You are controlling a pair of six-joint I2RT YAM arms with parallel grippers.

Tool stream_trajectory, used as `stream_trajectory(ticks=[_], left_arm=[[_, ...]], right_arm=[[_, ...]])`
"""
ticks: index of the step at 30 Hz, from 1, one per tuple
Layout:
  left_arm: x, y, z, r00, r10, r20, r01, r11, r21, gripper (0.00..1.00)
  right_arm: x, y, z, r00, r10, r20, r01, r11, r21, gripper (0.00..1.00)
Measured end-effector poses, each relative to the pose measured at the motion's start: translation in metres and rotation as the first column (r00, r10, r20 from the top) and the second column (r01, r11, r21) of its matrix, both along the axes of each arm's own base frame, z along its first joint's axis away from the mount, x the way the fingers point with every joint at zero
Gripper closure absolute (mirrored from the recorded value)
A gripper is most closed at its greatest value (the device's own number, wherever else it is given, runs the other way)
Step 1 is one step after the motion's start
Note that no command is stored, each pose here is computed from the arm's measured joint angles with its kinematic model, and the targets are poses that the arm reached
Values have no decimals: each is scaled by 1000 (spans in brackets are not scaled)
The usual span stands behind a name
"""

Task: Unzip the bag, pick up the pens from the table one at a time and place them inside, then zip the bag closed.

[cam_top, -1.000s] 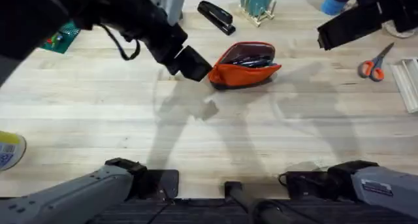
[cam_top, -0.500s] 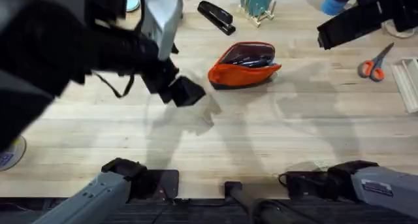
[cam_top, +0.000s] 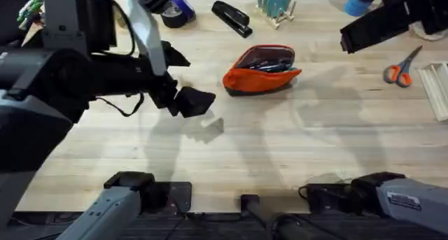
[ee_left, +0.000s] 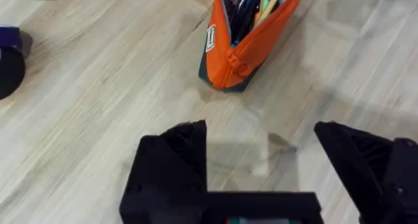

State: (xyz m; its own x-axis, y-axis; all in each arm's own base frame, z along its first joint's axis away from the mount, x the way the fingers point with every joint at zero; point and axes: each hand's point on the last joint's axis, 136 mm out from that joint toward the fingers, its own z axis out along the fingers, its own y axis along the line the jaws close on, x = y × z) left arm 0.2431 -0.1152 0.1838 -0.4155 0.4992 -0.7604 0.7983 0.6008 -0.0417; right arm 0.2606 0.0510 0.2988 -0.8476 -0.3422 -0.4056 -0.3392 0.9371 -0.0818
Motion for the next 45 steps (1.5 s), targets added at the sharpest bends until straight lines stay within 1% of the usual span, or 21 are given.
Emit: stream_trajectory(ticks=[3,6,8,11,13,19,26,34,39,42,45], left_arm=[[-2,1,1,1000,-14,3,14,999,-39,8],[-4,0,3,999,-43,19,44,997,-64,8],[-6,-1,1,997,-67,30,69,995,-73,8],[-9,0,-3,994,-96,44,99,993,-71,8],[-10,1,-4,991,-117,71,121,991,-57,8],[-4,4,-3,972,-173,160,174,985,7,7],[-1,9,-6,966,-183,181,176,983,58,8],[7,15,-7,964,-170,205,150,983,107,7],[8,17,-8,966,-164,202,141,983,120,7],[8,18,-8,964,-167,209,143,982,126,7],[10,18,-9,961,-176,213,150,980,132,8]], right_arm=[[0,0,0,1000,0,0,0,1000,0,5],[0,0,0,1000,0,0,0,1000,0,5],[0,0,0,1000,0,0,0,1000,0,5],[0,0,0,1000,0,0,0,1000,0,5],[0,0,0,1000,0,0,0,1000,0,6],[0,0,0,1000,0,1,0,1000,0,5],[0,2,0,1000,5,-1,-5,1000,11,5],[-5,29,2,997,72,-23,-68,985,157,5],[-3,43,-3,994,94,-54,-81,976,202,5],[-1,56,-3,992,112,-51,-98,970,222,5],[-3,71,-2,991,129,-46,-114,964,242,5]])
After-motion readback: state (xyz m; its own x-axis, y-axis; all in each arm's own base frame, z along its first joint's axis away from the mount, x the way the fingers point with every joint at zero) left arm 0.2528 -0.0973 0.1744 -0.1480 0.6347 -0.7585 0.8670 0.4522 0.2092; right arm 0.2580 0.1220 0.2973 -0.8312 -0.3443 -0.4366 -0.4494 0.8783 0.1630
